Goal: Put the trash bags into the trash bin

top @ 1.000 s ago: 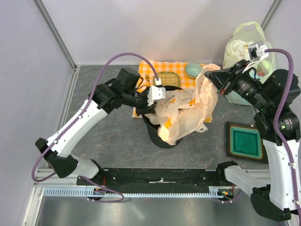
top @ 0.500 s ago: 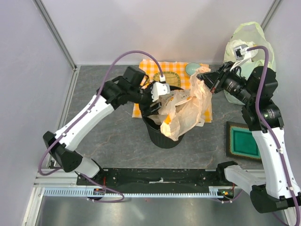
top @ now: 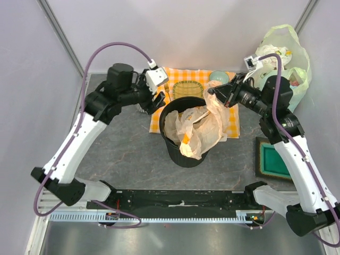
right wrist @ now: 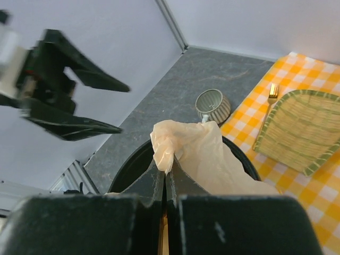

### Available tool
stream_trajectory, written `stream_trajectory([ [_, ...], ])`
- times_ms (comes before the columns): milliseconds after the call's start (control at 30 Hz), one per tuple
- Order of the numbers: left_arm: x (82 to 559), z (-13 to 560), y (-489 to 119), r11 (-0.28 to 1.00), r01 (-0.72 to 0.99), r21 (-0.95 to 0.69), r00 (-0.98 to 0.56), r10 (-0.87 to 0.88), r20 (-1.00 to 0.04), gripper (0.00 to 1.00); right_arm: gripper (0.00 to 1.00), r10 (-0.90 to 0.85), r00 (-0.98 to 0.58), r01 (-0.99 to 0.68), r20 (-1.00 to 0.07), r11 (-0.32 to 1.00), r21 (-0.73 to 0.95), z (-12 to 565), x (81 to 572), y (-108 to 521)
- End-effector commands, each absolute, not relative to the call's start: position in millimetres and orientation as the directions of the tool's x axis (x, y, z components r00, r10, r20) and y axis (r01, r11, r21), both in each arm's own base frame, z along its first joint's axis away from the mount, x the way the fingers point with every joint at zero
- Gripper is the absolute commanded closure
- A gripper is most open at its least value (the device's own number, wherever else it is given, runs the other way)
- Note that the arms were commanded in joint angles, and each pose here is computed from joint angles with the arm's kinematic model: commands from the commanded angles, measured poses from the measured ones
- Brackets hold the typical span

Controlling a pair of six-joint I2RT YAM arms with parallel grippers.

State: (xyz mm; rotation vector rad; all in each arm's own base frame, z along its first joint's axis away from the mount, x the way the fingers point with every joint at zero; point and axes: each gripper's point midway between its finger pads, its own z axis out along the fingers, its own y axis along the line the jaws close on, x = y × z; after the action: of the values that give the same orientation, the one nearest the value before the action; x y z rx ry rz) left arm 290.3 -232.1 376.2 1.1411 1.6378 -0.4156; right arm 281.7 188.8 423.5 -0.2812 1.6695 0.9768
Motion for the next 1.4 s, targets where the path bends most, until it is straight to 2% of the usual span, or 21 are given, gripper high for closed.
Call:
stream_trajectory([
  [0, 312, 334, -239, 0.572, 0.808, 0.140, -0.181, 0.467, -0.865, 0.29, 1.00, 0.278, -0.342, -0.654, -0.898, 0.615, 0.440, 415, 288, 207],
  [100, 319, 319, -246, 0.588, 0.803, 0.093, -0.235, 0.456, -0.858, 0.31, 1.00, 0.256, -0.360, -0.641, -0.897, 0.631, 0.437, 399, 295, 212],
  [200, 328, 305, -246, 0.621, 0.780, 0.073, -0.285, 0.456, -0.843, 0.38, 1.00, 0.245, -0.367, -0.624, -0.897, 0.651, 0.433, 386, 304, 213],
  [300, 335, 297, -248, 0.647, 0.761, 0.052, -0.320, 0.443, -0.837, 0.53, 1.00, 0.254, -0.341, -0.625, -0.905, 0.658, 0.420, 388, 314, 214],
  [333, 336, 297, -248, 0.652, 0.756, 0.047, -0.325, 0.437, -0.838, 0.62, 1.00, 0.258, -0.335, -0.626, -0.906, 0.658, 0.419, 390, 316, 215],
  [600, 349, 300, -251, 0.695, 0.718, 0.032, -0.341, 0.391, -0.855, 0.92, 1.00, 0.287, -0.276, -0.649, -0.917, 0.649, 0.398, 408, 340, 225],
  [633, 350, 300, -252, 0.694, 0.719, 0.034, -0.339, 0.393, -0.855, 0.98, 1.00, 0.290, -0.270, -0.651, -0.918, 0.648, 0.395, 409, 342, 227],
  [867, 365, 318, -247, 0.748, 0.661, 0.065, -0.304, 0.346, -0.887, 0.98, 1.00, 0.319, -0.244, -0.687, -0.916, 0.610, 0.395, 425, 342, 237],
  [1000, 354, 327, -251, 0.713, 0.700, 0.053, -0.276, 0.338, -0.900, 0.98, 1.00, 0.340, -0.246, -0.712, -0.908, 0.572, 0.407, 437, 334, 244],
  [1033, 351, 332, -250, 0.704, 0.709, 0.050, -0.267, 0.333, -0.904, 0.80, 1.00, 0.340, -0.250, -0.717, -0.907, 0.565, 0.409, 438, 329, 245],
  [1100, 339, 356, -244, 0.678, 0.734, 0.041, -0.224, 0.298, -0.928, 0.54, 1.00, 0.344, -0.247, -0.721, -0.906, 0.559, 0.409, 442, 323, 243],
  [1133, 338, 366, -238, 0.682, 0.730, 0.036, -0.214, 0.278, -0.936, 0.38, 1.00, 0.331, -0.272, -0.711, -0.904, 0.564, 0.420, 436, 318, 242],
  [1267, 305, 423, -222, 0.614, 0.789, 0.011, -0.144, 0.202, -0.969, 0.19, 1.00, 0.305, -0.276, -0.717, -0.912, 0.567, 0.406, 433, 301, 235],
  [1300, 290, 440, -220, 0.583, 0.812, 0.010, -0.124, 0.190, -0.974, 0.16, 1.00, 0.299, -0.275, -0.721, -0.914, 0.564, 0.402, 434, 297, 235],
  [1367, 251, 461, -231, 0.439, 0.898, -0.015, -0.093, 0.157, -0.983, 0.16, 1.00, 0.280, -0.275, -0.741, -0.920, 0.548, 0.388, 432, 288, 235],
])
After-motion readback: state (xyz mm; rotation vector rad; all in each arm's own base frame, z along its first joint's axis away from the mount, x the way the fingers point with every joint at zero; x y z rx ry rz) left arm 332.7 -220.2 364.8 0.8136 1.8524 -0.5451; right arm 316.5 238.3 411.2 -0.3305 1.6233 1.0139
